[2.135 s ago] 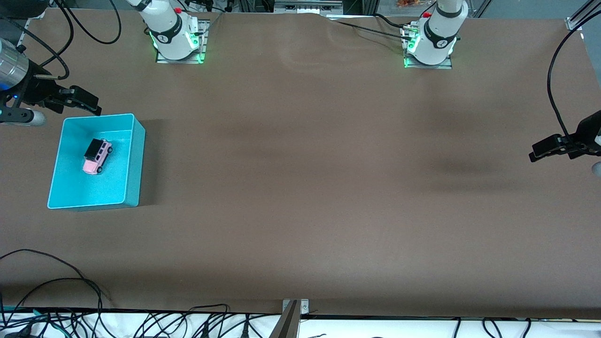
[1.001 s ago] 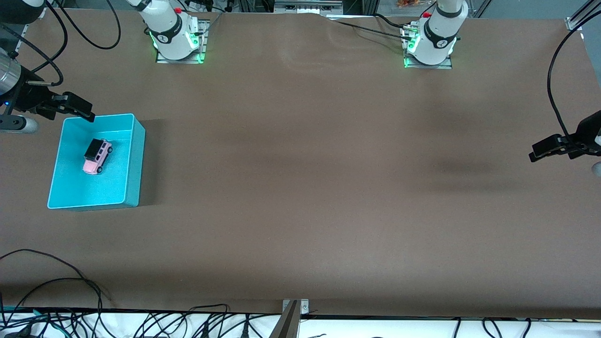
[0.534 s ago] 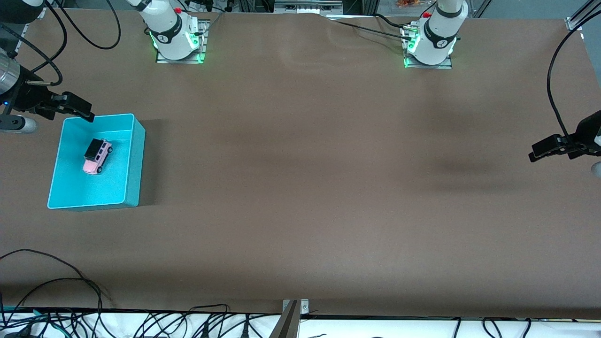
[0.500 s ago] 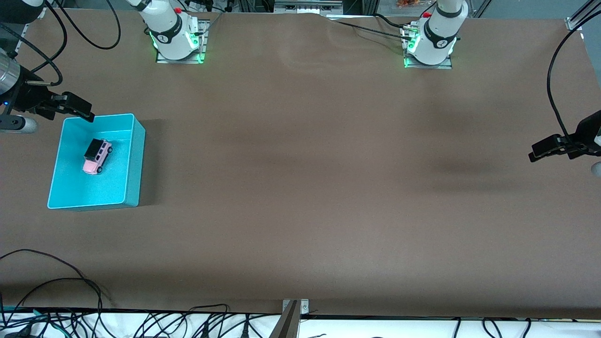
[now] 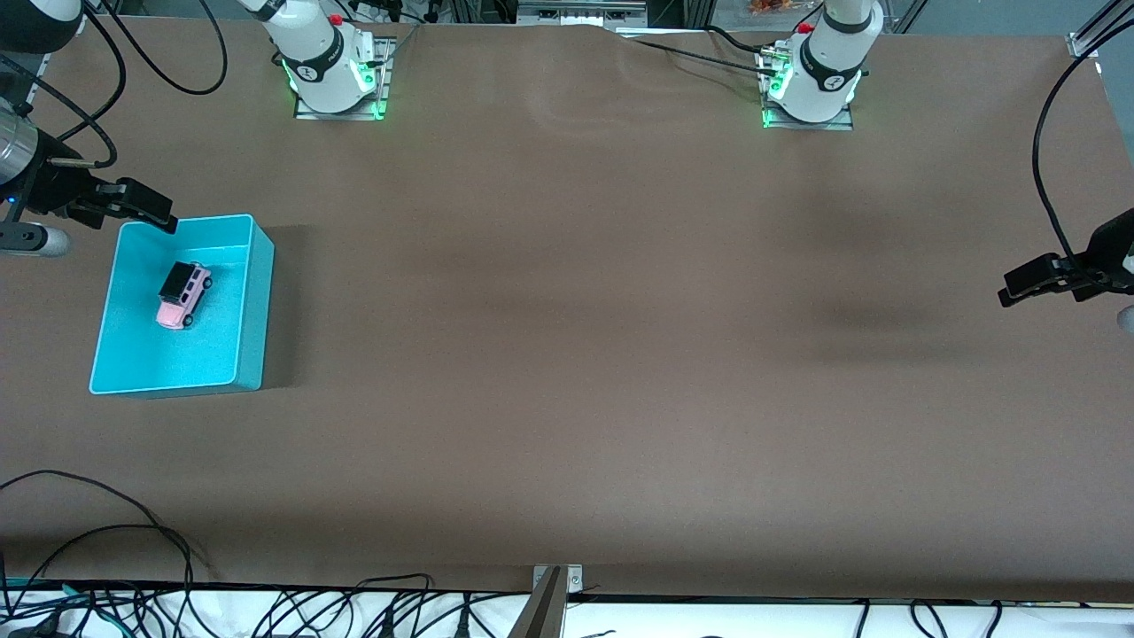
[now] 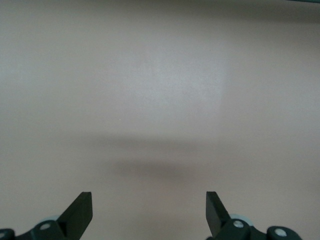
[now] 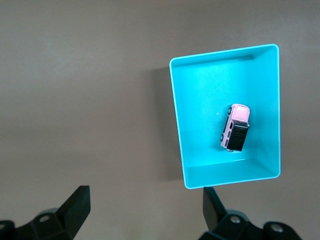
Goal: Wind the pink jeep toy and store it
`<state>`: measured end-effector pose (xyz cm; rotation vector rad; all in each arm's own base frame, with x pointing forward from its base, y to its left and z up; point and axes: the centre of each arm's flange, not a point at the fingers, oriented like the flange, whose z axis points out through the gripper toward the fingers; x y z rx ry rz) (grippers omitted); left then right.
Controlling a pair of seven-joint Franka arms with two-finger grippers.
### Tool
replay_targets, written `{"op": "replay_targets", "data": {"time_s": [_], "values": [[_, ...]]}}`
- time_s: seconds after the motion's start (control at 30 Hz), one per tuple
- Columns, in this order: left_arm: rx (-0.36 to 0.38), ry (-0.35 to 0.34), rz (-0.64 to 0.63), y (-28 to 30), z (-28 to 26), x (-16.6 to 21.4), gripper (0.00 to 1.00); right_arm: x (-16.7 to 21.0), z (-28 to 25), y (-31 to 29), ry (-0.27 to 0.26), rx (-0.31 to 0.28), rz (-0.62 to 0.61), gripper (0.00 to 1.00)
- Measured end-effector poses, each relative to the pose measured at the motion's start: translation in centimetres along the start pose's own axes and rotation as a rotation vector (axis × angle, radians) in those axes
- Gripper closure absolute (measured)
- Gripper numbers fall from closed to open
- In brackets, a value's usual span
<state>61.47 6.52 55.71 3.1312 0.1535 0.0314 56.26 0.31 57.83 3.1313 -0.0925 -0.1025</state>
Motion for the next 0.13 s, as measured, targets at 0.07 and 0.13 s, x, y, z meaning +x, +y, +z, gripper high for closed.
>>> {"op": "replay_targets", "data": {"time_s": [0.07,0.13], "values": [[0.0,0.001,0.0,0.01,-0.03,0.01,0.0,0.03,0.03,0.0,0.0,0.0,0.0,0.0],[0.0,0.001,0.0,0.01,-0.03,0.01,0.0,0.04,0.03,0.0,-0.001,0.0,0.0,0.0]]}}
